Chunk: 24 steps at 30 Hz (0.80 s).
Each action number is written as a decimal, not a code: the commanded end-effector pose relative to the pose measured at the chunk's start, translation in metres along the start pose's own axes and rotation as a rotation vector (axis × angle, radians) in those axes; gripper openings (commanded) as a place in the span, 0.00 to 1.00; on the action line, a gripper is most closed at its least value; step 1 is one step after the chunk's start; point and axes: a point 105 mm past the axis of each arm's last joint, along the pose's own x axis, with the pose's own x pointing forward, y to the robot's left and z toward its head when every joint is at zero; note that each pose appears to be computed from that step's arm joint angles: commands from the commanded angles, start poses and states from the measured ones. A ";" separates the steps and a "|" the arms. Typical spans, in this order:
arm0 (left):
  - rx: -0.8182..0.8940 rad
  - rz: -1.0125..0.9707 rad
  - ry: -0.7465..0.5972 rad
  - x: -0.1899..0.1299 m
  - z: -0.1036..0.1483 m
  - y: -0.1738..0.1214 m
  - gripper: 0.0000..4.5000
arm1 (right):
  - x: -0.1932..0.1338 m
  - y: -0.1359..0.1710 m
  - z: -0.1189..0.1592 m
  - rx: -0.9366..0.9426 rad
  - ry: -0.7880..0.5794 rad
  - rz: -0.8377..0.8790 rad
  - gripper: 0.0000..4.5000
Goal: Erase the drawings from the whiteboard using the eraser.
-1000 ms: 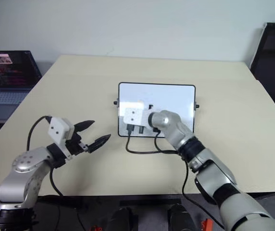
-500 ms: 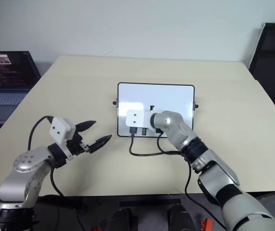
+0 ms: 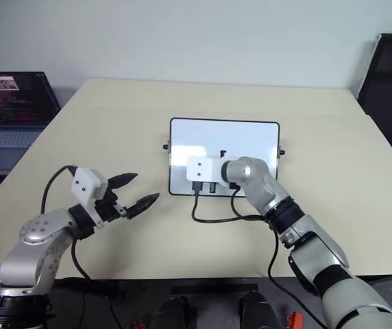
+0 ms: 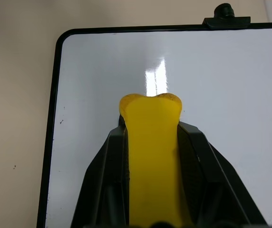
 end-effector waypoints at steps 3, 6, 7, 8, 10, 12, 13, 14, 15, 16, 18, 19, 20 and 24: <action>0.043 -0.015 -0.037 0.002 0.010 0.002 1.00 | -0.015 -0.041 -0.036 0.075 0.120 -0.214 0.24; 0.043 -0.027 -0.044 0.005 0.011 0.002 1.00 | -0.014 -0.024 -0.039 0.054 0.122 -0.132 0.24; 0.043 -0.034 -0.047 0.005 0.012 0.001 1.00 | -0.014 -0.017 -0.038 0.046 0.115 -0.102 0.24; 0.042 -0.041 -0.050 0.006 0.012 0.000 1.00 | -0.014 -0.012 -0.037 0.039 0.108 -0.081 0.24; 0.042 -0.058 -0.057 0.008 0.014 -0.001 1.00 | -0.016 -0.005 -0.032 0.036 0.080 -0.065 0.24; 0.045 -0.085 -0.066 0.010 0.018 -0.004 1.00 | -0.021 -0.007 -0.026 0.057 0.048 -0.098 0.24; 0.049 -0.100 -0.069 0.011 0.020 -0.005 1.00 | -0.024 -0.008 -0.022 0.068 0.029 -0.116 0.24; 0.055 -0.121 -0.073 0.013 0.022 -0.008 1.00 | -0.029 -0.012 -0.017 0.092 0.002 -0.148 0.24; 0.064 -0.139 -0.076 0.015 0.025 -0.010 1.00 | -0.035 -0.016 -0.012 0.116 -0.022 -0.176 0.24; 0.073 -0.162 -0.083 0.018 0.028 -0.013 1.00 | -0.042 -0.019 -0.008 0.148 -0.045 -0.205 0.24; 0.085 -0.198 -0.102 0.023 0.036 -0.017 1.00 | -0.057 -0.026 -0.003 0.213 -0.081 -0.263 0.24; 0.094 -0.219 -0.113 0.027 0.041 -0.020 1.00 | -0.066 -0.029 -0.002 0.265 -0.100 -0.299 0.23; 0.112 -0.247 -0.117 0.032 0.045 -0.024 1.00 | -0.076 -0.031 -0.003 0.337 -0.121 -0.342 0.23; 0.139 -0.348 -0.151 0.051 0.064 -0.041 1.00 | -0.115 -0.019 -0.013 0.560 -0.145 -0.455 0.23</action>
